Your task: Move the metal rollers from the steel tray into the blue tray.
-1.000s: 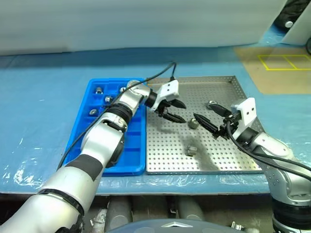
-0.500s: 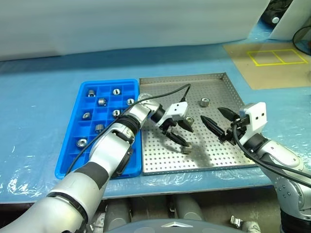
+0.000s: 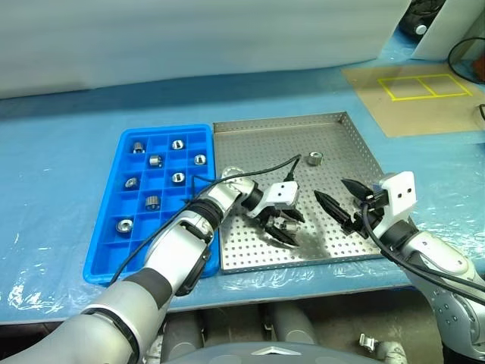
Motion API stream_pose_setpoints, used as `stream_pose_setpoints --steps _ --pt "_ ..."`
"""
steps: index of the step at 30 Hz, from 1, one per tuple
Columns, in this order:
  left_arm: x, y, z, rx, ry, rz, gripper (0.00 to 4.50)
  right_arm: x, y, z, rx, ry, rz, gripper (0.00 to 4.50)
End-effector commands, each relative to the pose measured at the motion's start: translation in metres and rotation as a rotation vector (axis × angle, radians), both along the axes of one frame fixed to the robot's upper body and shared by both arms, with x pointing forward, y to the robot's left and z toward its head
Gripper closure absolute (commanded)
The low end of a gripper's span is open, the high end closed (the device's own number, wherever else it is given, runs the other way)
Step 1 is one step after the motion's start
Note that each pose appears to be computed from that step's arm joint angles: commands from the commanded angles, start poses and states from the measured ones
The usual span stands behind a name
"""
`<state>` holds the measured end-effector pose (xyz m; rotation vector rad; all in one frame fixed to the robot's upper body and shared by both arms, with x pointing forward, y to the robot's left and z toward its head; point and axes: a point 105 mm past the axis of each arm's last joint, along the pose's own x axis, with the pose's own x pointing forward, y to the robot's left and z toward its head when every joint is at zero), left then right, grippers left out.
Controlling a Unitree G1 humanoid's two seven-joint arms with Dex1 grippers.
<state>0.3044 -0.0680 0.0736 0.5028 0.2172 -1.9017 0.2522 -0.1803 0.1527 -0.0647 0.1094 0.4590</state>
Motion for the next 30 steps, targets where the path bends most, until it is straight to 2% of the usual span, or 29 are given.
stream_pose_setpoints --steps 1,9,12,15,21,23,25,30 --pt "-0.004 -0.007 0.0 -0.019 0.0 -0.001 1.15 -0.006 0.003 0.009 -0.013 -0.036 0.011 0.71" --pt "-0.003 -0.004 -0.012 0.023 -0.014 0.028 1.15 -0.003 0.003 0.007 -0.026 -0.027 0.01 0.71" --pt "0.0 0.0 -0.012 0.028 -0.012 0.04 1.69 0.001 0.003 0.009 -0.026 -0.035 0.015 0.71" --pt "0.008 0.001 -0.012 0.033 -0.037 0.095 2.61 0.003 0.005 0.01 -0.022 -0.038 0.025 0.71" --pt "0.011 0.007 -0.009 0.027 -0.045 0.091 2.7 0.006 0.007 0.009 -0.021 -0.035 0.039 0.71" --pt "0.017 0.005 -0.001 0.002 -0.066 0.121 2.7 0.008 0.008 0.009 -0.019 -0.036 0.048 0.71" --pt "0.024 0.003 0.017 -0.056 -0.087 0.136 2.7 0.011 0.011 0.009 -0.018 -0.038 0.069 0.71" --pt "0.05 0.008 0.085 -0.221 -0.1 0.213 2.7 0.026 0.023 0.012 -0.003 -0.056 0.137 0.71"
